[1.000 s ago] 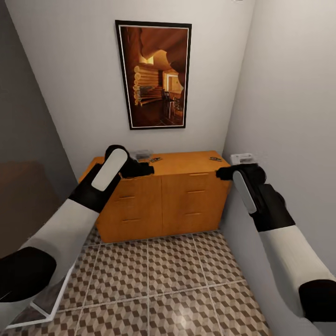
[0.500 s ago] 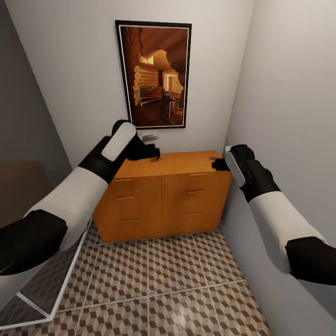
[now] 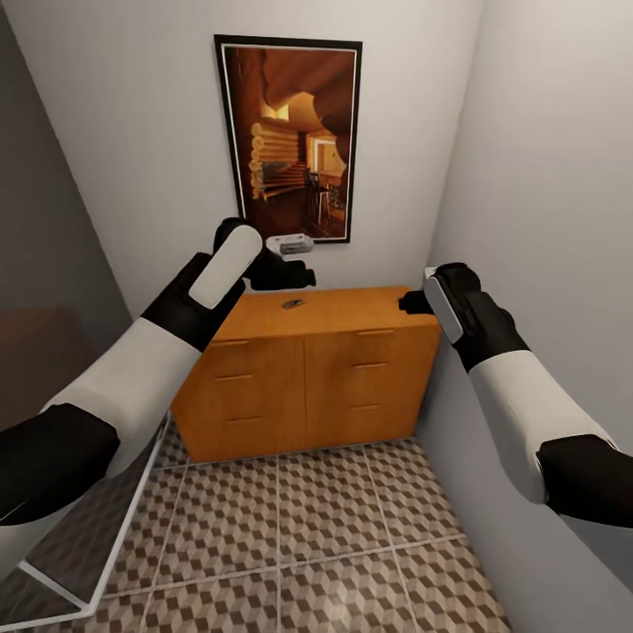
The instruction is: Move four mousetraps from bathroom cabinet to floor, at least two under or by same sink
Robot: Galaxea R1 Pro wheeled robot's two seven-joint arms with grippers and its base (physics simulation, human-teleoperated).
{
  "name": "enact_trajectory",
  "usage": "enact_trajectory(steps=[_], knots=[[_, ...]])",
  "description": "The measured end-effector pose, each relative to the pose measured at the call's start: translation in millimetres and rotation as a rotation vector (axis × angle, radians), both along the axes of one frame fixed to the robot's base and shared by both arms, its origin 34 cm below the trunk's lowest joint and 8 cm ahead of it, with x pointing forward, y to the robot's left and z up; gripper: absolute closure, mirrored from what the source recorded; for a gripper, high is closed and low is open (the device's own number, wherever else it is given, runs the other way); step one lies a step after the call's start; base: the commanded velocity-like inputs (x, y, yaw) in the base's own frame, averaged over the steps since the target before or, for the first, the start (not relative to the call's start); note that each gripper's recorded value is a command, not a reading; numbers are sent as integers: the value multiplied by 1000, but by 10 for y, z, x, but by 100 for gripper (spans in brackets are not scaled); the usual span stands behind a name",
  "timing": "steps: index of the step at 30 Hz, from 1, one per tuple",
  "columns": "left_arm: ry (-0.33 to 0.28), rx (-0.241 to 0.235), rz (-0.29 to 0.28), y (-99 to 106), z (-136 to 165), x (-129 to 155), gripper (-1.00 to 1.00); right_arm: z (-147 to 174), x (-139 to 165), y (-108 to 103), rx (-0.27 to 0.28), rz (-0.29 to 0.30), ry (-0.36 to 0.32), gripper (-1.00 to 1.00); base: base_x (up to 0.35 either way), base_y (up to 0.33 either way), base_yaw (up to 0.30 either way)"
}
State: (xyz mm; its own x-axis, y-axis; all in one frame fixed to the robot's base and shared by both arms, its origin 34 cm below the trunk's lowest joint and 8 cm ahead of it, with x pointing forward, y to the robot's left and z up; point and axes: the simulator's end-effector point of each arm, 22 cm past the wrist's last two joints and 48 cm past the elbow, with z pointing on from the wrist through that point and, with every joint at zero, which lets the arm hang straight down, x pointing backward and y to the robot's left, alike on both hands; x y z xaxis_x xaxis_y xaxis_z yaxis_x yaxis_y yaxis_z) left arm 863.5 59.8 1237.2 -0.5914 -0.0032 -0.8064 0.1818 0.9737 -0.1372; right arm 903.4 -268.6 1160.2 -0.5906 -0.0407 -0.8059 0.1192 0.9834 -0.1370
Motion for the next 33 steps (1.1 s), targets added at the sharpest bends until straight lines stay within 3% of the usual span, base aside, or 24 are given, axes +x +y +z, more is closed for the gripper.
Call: enact_trajectory(steps=[23, 26, 28, 31, 32, 33], knots=[[13, 20, -11, 19, -69, -13, -100, 0, -4, 21, -2, 4, 2, -100, 328, 0, 0], [15, 87, -23, 17, -196, -33, -100, -24, -3, 22, -4, 4, 8, -100, 133, 0, 0], [21, 181, -40, 56, -383, -57, -100, -97, -8, 10, -6, 2, 25, -100, 33, 0, 0], [52, 194, -63, 29, -534, -105, -100, -221, -23, -5, -9, -3, 56, -100, 14, 0, 0], [78, 184, -75, 4, -618, -134, -100, -303, -33, -13, -10, -5, 75, -100, 3, 0, 0], [142, 155, -98, -52, -807, -205, -100, -488, -63, -25, -11, -9, 119, -100, 2, 0, 0]])
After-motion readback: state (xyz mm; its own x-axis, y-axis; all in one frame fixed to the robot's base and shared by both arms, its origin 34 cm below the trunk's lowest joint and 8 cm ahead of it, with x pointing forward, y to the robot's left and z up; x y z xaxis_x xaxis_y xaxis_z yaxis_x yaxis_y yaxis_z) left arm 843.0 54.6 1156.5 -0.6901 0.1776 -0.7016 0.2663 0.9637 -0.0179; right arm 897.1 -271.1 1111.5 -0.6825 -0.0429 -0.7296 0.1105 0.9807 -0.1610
